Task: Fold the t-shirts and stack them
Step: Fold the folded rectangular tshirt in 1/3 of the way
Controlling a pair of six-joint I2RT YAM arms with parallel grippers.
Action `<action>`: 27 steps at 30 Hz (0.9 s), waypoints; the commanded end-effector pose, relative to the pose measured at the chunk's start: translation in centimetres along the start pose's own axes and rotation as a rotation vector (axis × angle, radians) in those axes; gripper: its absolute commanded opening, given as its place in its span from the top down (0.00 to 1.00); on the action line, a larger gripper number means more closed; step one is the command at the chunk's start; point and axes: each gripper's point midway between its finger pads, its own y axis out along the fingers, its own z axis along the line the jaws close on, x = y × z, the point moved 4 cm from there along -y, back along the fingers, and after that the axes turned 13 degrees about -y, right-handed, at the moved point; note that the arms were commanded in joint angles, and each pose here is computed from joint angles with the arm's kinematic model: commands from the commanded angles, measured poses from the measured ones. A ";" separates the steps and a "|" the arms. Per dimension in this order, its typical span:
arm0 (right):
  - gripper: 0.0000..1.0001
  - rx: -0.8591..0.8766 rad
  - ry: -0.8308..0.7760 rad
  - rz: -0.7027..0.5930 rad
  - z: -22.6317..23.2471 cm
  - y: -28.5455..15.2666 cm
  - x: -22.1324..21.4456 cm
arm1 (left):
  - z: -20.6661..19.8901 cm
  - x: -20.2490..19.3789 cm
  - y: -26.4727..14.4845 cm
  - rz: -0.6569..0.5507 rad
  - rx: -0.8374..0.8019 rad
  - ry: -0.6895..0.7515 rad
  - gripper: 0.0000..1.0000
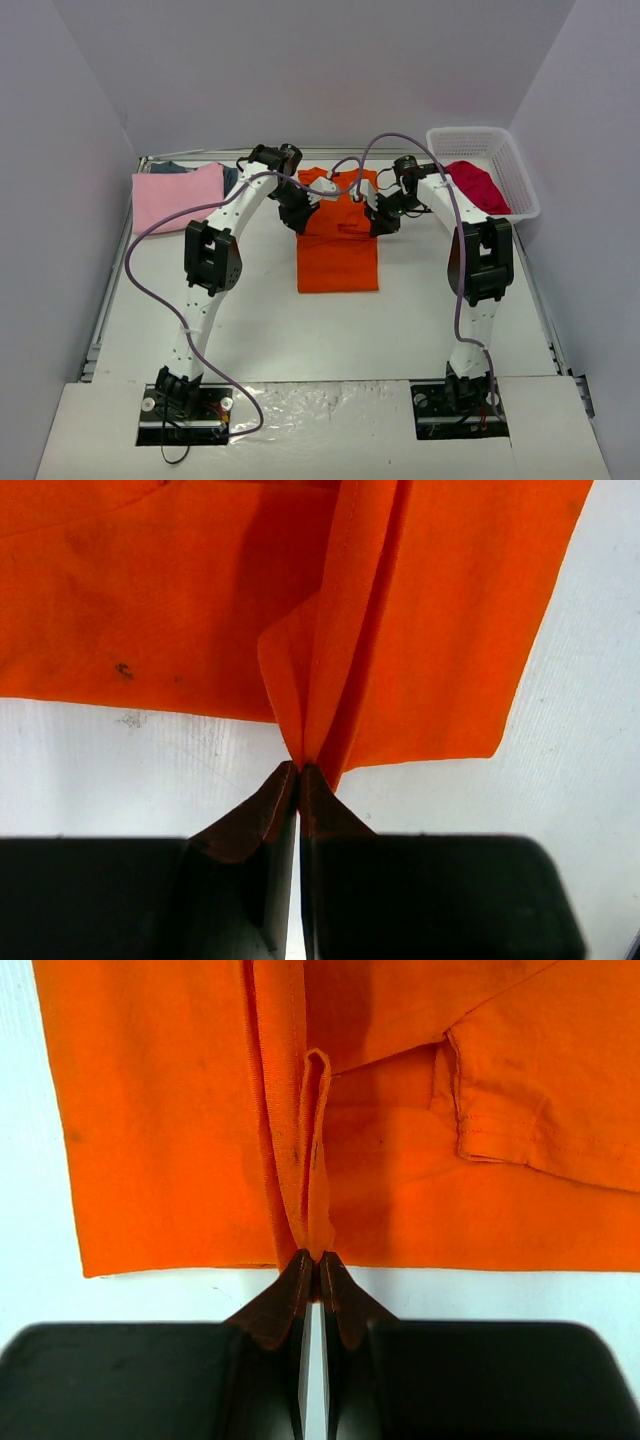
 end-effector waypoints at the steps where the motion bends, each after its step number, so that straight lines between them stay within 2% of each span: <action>1: 1.00 -0.020 0.032 0.034 0.0 -1.6 0.2 | -1.4 2.1 -2.2 -0.061 0.019 0.096 0.97; 18: 1.00 -0.023 0.083 0.057 -1.0 -1.1 -2.3 | 0.4 2.6 -0.5 -0.084 0.052 0.080 0.97; 20: 1.00 -0.016 0.096 0.055 -1.2 -0.6 -2.7 | 0.7 2.4 -0.2 -0.075 0.059 0.076 0.90; 21: 0.94 -0.021 0.093 0.050 -1.5 -0.6 -2.5 | 0.9 2.3 -0.1 -0.069 0.062 0.074 0.86; 22: 0.79 -0.012 0.103 0.048 -1.5 -0.3 -2.8 | 1.0 2.3 0.0 -0.068 0.067 0.075 0.79; 23: 0.78 -0.013 0.103 0.045 -1.6 -0.2 -2.8 | 1.2 2.3 0.1 -0.068 0.076 0.077 0.68; 25: 0.73 -0.012 0.115 0.048 -1.8 0.0 -2.9 | 1.5 2.3 0.0 -0.067 0.088 0.080 0.55; 27: 0.71 -0.027 0.114 0.054 -2.2 -0.2 -2.7 | 1.4 2.6 -0.4 -0.084 0.093 0.080 0.50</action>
